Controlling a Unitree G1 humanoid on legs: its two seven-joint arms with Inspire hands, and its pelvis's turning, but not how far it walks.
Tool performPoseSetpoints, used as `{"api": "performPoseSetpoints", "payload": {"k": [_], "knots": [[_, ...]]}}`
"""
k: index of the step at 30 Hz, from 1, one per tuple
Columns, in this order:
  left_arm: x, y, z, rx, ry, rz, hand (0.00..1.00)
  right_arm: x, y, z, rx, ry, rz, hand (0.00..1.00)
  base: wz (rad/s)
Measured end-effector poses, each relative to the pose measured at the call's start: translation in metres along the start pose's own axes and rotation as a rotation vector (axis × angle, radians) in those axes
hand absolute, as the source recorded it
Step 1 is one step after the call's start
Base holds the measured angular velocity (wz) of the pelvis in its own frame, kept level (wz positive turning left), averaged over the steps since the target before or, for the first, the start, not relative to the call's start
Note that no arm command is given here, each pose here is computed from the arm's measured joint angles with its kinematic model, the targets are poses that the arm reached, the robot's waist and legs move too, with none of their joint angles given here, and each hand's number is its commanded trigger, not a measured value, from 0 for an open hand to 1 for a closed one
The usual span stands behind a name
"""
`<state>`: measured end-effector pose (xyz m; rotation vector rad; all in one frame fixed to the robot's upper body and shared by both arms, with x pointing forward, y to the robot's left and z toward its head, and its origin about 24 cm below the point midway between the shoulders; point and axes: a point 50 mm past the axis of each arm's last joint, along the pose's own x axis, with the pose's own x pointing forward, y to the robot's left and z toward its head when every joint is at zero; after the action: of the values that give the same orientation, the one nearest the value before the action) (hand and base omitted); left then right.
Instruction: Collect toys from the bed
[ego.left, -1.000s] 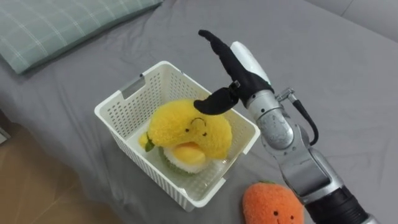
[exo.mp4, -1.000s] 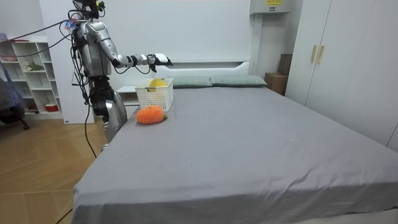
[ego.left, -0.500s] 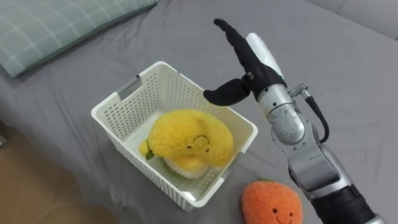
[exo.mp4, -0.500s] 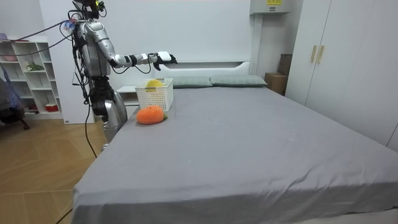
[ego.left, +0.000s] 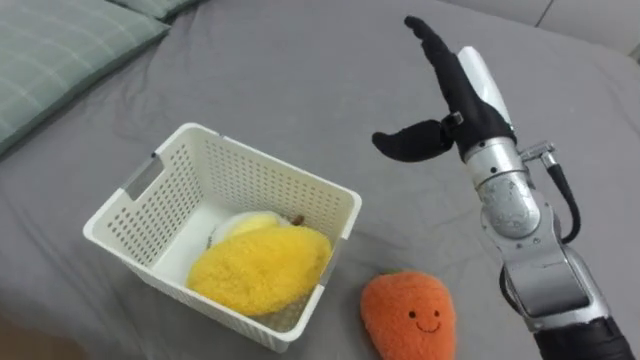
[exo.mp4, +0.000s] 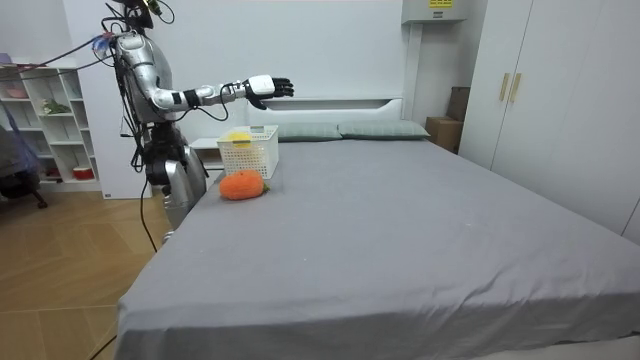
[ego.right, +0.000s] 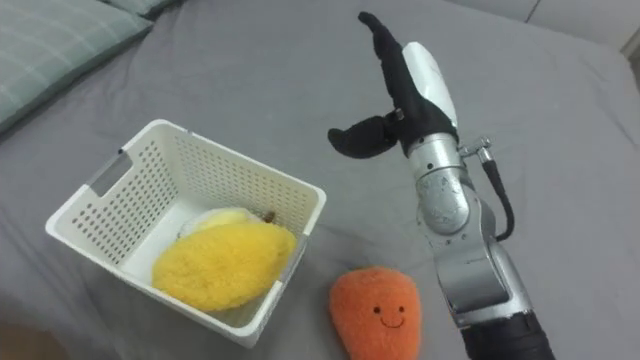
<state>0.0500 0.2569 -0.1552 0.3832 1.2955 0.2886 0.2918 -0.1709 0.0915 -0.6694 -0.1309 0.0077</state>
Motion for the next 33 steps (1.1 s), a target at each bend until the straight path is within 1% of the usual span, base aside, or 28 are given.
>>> {"api": "performPoseSetpoints", "payload": {"k": [8,12,19,22,24,27,31,33], "knots": [[0.000,0.001,0.007,-0.009,-0.042,0.004,0.00,-0.023,-0.001,-0.032,-0.012,0.123,-0.003,0.00,-0.10],[-0.001,0.000,0.007,-0.011,-0.051,0.005,0.00,-0.034,0.002,-0.044,-0.024,0.174,0.024,0.00,0.00],[-0.001,-0.001,0.008,-0.009,-0.069,0.001,0.00,-0.046,0.010,-0.065,-0.031,0.252,0.080,0.00,0.00],[-0.001,-0.001,0.008,-0.012,-0.071,0.000,0.00,-0.061,0.017,-0.076,-0.065,0.296,0.110,0.00,0.00],[-0.001,-0.002,0.008,-0.013,-0.076,-0.002,0.00,-0.074,0.028,-0.090,-0.070,0.365,0.159,0.00,-0.02],[-0.002,-0.006,0.009,-0.018,-0.077,-0.010,0.00,-0.086,0.036,-0.099,-0.075,0.411,0.217,0.00,-0.05],[-0.001,-0.007,0.008,-0.025,-0.073,-0.014,0.00,-0.093,0.045,-0.103,-0.111,0.431,0.270,0.00,-0.01],[-0.002,-0.009,0.009,-0.038,-0.073,-0.023,0.00,-0.097,0.057,-0.109,-0.139,0.459,0.334,0.00,-0.02]]}}
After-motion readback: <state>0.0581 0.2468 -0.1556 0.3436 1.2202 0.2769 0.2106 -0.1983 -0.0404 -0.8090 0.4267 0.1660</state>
